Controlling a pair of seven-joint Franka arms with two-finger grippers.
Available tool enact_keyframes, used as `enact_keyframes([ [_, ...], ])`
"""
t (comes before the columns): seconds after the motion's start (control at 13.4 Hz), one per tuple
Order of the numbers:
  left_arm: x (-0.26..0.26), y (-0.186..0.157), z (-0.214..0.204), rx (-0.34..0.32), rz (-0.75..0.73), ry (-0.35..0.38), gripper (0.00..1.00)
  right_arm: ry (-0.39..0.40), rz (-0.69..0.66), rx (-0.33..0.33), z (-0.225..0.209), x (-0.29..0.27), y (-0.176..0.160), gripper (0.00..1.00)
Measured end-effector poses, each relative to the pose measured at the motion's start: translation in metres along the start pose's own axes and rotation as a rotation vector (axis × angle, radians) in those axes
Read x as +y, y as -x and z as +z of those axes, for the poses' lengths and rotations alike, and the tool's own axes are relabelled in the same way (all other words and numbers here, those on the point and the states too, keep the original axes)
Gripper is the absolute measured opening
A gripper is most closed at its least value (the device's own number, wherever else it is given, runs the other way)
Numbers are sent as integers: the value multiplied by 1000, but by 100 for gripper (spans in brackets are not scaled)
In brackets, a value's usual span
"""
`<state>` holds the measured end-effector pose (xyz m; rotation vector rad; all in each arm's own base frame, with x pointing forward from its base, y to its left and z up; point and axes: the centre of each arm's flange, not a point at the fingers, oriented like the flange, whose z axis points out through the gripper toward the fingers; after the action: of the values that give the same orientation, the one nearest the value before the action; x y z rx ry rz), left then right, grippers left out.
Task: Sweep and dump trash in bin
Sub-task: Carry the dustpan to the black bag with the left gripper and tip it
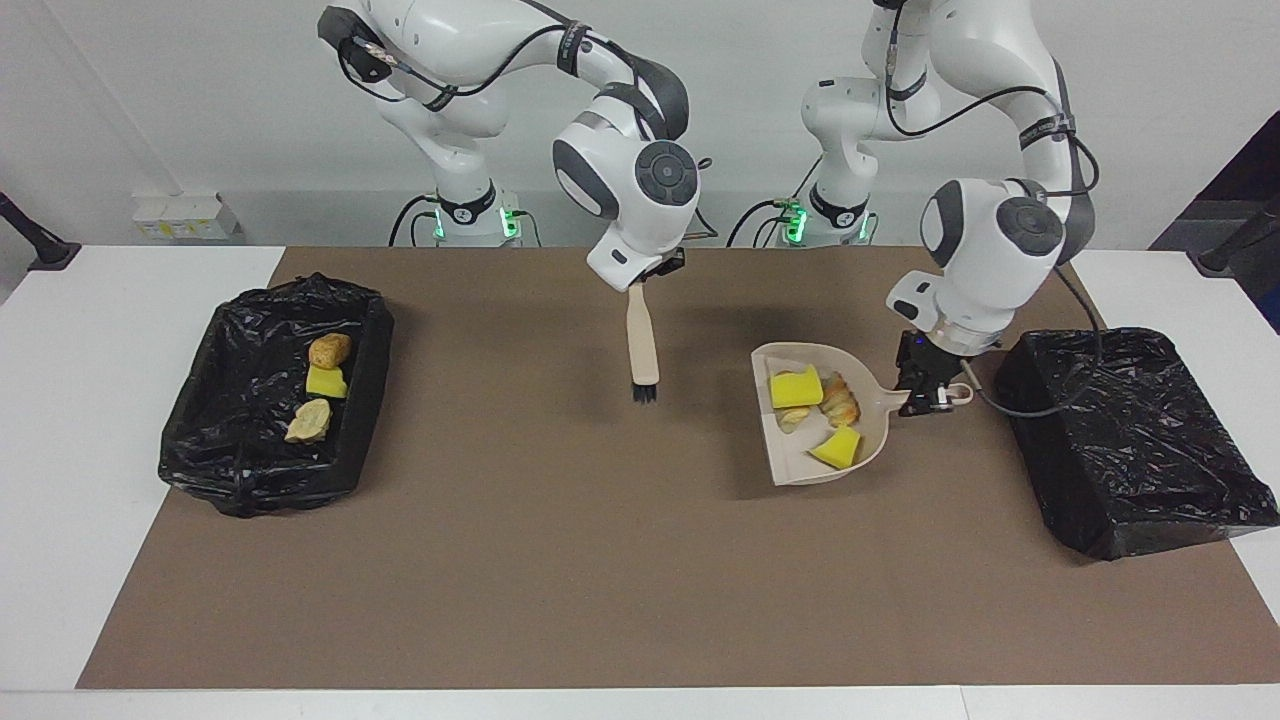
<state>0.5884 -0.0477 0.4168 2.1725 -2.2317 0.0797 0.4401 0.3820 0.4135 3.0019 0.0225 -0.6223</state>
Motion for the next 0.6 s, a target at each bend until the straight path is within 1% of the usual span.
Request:
enact_keyframes([
  [0.15, -4, 69, -17, 18, -49, -13, 31, -10, 17, 33, 32, -17, 18, 26],
  [0.37, 0, 157, -46, 18, -134, -41, 31, -33, 0, 73, 74, -41, 40, 26],
  [0.6, 2, 221, -78, 4, -191, -94, 31, -33, -39, 80, 94, -56, 58, 26],
])
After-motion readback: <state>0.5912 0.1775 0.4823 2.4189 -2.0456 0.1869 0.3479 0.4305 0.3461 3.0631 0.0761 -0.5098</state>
